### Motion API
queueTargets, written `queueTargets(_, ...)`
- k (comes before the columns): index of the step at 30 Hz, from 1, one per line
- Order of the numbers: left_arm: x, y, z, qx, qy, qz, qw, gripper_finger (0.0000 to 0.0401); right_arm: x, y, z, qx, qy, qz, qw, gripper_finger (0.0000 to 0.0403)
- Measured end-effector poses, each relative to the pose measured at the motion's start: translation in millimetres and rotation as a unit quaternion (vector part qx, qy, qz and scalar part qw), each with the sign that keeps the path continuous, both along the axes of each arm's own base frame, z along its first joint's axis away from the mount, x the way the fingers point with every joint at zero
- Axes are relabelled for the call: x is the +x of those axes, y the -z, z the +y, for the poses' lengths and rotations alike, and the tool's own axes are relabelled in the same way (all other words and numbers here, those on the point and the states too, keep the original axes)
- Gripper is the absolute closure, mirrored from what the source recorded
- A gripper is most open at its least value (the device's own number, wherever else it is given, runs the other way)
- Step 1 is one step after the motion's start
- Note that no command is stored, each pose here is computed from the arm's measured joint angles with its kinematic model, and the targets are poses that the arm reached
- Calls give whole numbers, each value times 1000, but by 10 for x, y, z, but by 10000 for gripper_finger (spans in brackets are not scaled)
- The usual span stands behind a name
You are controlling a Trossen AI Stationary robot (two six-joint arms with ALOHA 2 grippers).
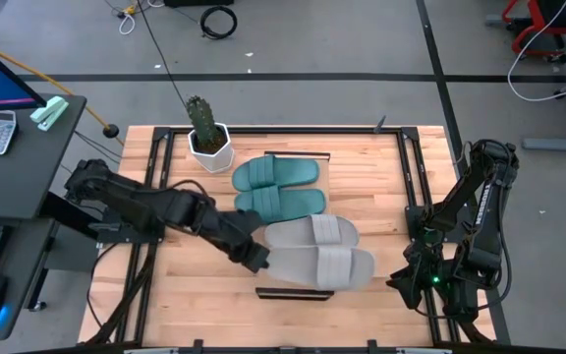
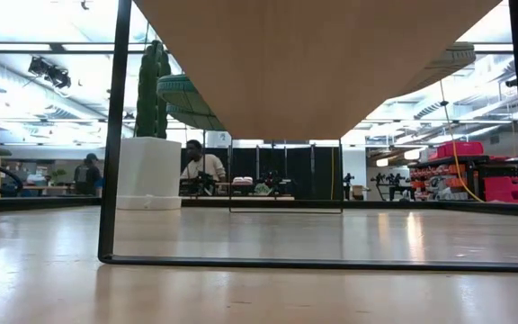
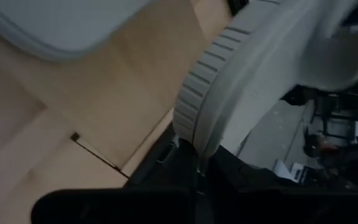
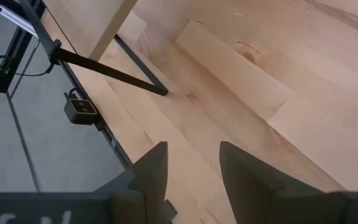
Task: Pick and place slides into the shelf
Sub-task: Put the gray slide on the shelf
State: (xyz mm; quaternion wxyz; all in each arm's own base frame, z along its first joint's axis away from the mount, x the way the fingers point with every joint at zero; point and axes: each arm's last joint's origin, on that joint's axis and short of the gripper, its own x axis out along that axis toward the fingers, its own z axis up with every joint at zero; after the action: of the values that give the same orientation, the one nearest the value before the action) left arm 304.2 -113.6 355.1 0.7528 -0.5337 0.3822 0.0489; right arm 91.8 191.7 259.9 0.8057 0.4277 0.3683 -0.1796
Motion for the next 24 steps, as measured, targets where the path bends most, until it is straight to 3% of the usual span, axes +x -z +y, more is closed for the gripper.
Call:
queueTargets(7,6,-3,99,7,-6,21,1000,387,1,1,0,-1,0,0,1000,250)
queueTargets(24,257,336,19,17,9,60,998,387,6,-4,-2,-3,5,-10,1000,250)
